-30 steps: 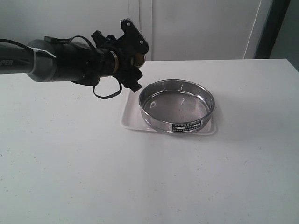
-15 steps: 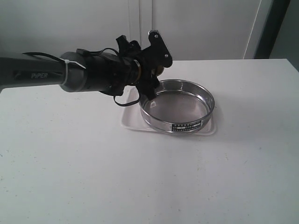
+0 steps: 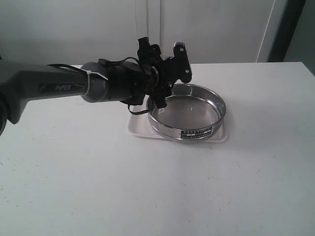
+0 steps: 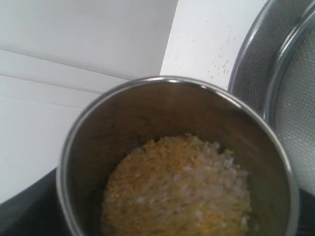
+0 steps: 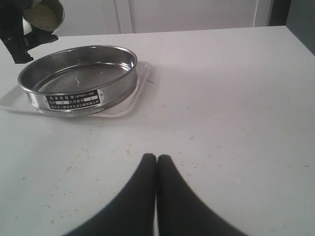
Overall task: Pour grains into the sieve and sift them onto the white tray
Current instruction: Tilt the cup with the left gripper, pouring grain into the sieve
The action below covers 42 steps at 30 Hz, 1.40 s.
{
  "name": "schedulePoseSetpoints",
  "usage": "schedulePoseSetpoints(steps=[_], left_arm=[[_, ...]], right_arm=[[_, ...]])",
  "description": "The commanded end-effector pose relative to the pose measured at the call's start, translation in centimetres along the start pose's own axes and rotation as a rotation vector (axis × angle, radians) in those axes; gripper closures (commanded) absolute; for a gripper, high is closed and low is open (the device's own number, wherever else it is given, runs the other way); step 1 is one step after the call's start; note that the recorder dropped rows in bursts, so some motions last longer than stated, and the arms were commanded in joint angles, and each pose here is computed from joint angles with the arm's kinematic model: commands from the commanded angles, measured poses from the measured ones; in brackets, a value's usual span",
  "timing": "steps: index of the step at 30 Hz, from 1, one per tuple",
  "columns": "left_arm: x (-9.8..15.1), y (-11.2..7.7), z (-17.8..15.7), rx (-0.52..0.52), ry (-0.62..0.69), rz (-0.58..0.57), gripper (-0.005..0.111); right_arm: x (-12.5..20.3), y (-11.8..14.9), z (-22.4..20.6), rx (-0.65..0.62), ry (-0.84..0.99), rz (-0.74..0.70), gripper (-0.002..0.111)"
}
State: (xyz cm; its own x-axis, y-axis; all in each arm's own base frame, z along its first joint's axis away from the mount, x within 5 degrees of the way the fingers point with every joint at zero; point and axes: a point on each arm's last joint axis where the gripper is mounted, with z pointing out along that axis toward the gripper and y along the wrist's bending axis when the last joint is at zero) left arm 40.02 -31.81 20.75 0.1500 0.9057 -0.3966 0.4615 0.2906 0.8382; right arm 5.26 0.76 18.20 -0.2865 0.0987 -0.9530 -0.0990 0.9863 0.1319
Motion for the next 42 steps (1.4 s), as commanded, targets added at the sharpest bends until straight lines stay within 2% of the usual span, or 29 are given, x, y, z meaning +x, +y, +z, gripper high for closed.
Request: schedulePoseSetpoints(steps=[1,2,4,6,11,22,33,42], left_arm=[[-0.3,0.1,0.2,-0.021,-0.001,0.045,0.107],[-0.2,-0.2,0.4,-0.012,-0.001,0.107,0.107],[-0.1,-0.6,0.6,-0.003,-0.001,0.162,0.107],[-0.2,-0.6,0.6,0.000,-0.006,0.185,0.107],[-0.3,-0.5,0.6,-0.004,-0.007,0.356,0.107],[-0.5,-0.7,0.6,0.011,-0.041,0.566,0.107],[-0.9,-0.7,0.5,0.009,-0.062,0.620,0.107],[-2.3,0.9,0.3,-0.048,-0.083,0.635,0.107]], right_arm=[[0.0,0.0,0.0,-0.005,-0.013,0.000,0.108],[0.0,0.0,0.0,-0.005,-0.013,0.000,0.108],[0.0,0.0,0.0,-0.005,-0.013,0.000,0.108],[0.0,0.0,0.0,-0.005,-0.013,0.000,0.108],[0.0,0.0,0.0,-0.005,-0.013,0.000,0.108],[0.0,0.0,0.0,-0.005,-0.013,0.000,0.108],[0.0,0.0,0.0,-0.005,-0.013,0.000,0.108],[0.0,0.0,0.0,-0.005,-0.013,0.000,0.108]])
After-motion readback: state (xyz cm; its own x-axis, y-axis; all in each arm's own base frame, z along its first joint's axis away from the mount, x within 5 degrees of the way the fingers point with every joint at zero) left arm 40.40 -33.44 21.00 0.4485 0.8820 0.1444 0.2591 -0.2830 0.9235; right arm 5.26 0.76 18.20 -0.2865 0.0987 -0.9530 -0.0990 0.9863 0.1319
